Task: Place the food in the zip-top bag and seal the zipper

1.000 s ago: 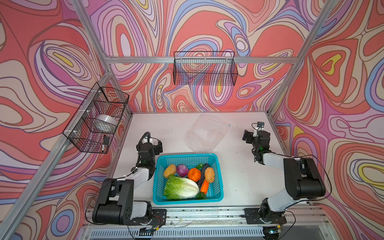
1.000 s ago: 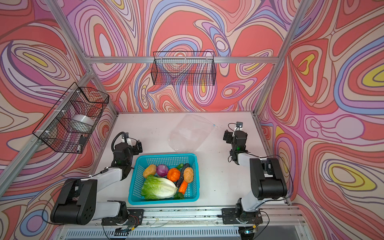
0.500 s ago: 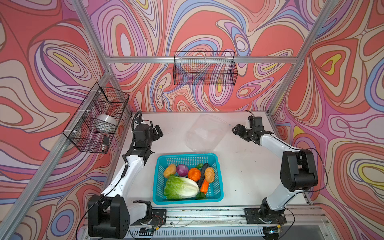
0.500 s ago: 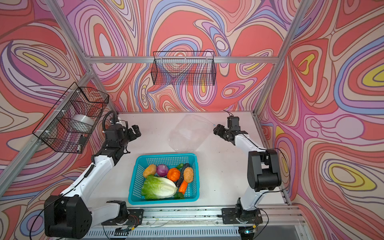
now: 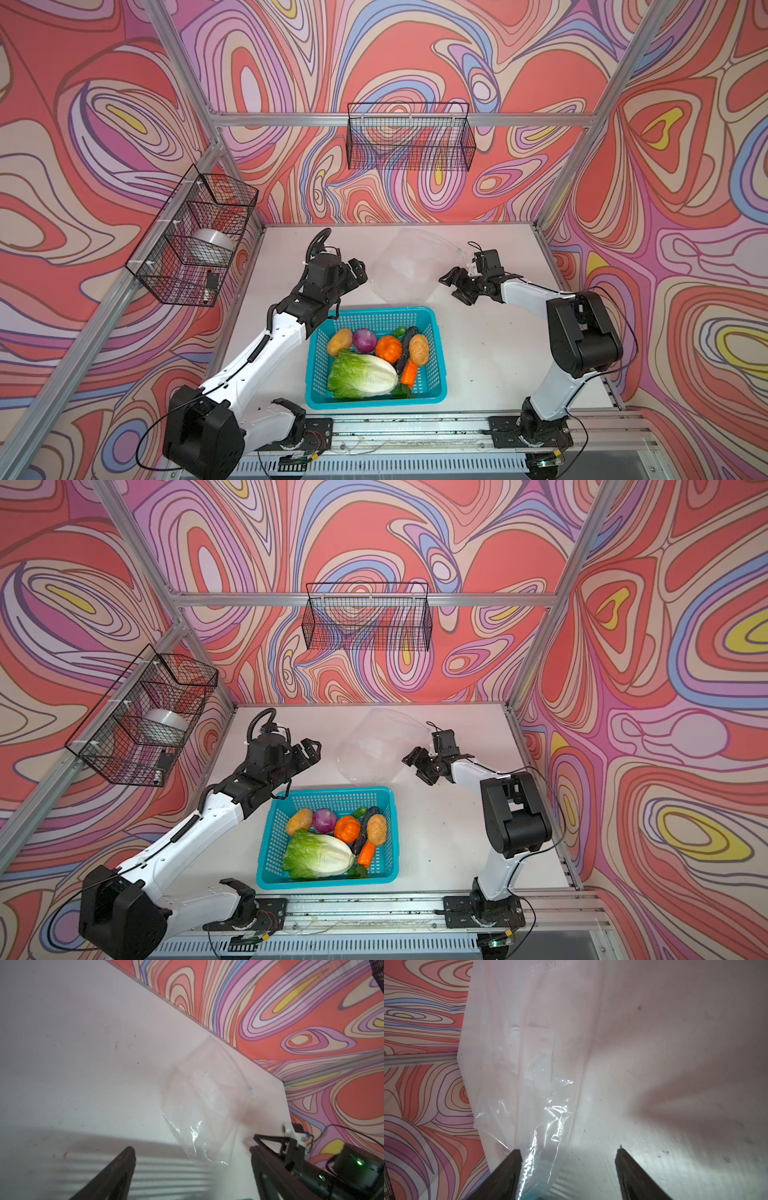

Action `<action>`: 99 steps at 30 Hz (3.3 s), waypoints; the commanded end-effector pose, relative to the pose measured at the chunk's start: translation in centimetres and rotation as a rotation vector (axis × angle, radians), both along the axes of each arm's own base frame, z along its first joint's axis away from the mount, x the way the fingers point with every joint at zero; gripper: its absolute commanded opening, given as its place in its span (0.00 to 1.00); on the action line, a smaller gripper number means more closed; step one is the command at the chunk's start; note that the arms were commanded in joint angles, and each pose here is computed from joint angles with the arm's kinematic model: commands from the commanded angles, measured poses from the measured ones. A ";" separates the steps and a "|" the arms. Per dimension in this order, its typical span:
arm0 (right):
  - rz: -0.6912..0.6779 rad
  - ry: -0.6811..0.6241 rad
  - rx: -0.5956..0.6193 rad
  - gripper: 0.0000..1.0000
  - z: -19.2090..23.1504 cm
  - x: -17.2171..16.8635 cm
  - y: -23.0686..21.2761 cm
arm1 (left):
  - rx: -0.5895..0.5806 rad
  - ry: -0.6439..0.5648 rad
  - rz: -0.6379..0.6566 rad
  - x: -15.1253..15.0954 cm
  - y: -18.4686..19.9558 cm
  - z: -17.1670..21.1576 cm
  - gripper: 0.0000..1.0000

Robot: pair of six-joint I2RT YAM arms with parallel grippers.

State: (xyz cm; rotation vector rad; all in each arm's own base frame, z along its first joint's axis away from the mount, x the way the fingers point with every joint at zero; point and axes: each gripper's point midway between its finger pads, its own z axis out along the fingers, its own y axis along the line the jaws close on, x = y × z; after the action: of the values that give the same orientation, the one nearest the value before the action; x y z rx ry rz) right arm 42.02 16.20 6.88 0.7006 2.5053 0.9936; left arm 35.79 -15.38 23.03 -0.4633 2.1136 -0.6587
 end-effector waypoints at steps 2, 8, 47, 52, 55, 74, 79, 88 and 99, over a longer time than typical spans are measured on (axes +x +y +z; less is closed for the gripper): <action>-0.061 -0.008 0.075 0.72 -1.6 1.5 0.9 | -0.057 0.002 -0.007 0.0 -1.7 1.2 0.89; -0.074 -0.028 0.066 0.67 -2.6 3.0 1.0 | -0.051 0.004 -0.036 -0.2 -3.2 1.5 0.89; 0.199 0.204 -0.629 0.00 1.9 -4.9 -14.1 | -0.068 0.026 -0.073 -0.4 -4.4 1.8 0.88; 0.162 0.272 -0.678 0.00 1.9 -9.1 -15.4 | -0.089 0.035 -0.131 0.4 -6.3 1.9 0.88; 0.135 0.307 -0.741 0.00 1.7 -11.2 -16.7 | -0.091 0.048 -0.164 0.6 -7.1 1.9 0.88; 0.811 -0.255 -0.731 0.85 11.8 -9.4 3.1 | -0.034 0.020 0.057 -1.4 -1.4 0.8 0.91; 1.025 -0.261 -0.805 0.88 9.6 -11.1 8.3 | 0.022 0.013 0.142 -2.6 2.5 0.7 0.93; 1.185 -0.261 -0.937 0.89 5.1 -10.1 12.4 | -0.026 0.049 0.285 -4.1 8.2 -0.4 0.94; 1.179 -0.304 -0.867 0.61 3.2 -8.9 14.9 | -0.003 0.042 0.289 -3.6 8.3 0.0 0.94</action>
State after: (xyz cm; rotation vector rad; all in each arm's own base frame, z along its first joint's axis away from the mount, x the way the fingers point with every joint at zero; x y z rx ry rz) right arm 32.37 30.11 9.91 -1.1991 2.5937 0.0669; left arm 32.00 -7.59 22.69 -0.7550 2.0408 -0.5153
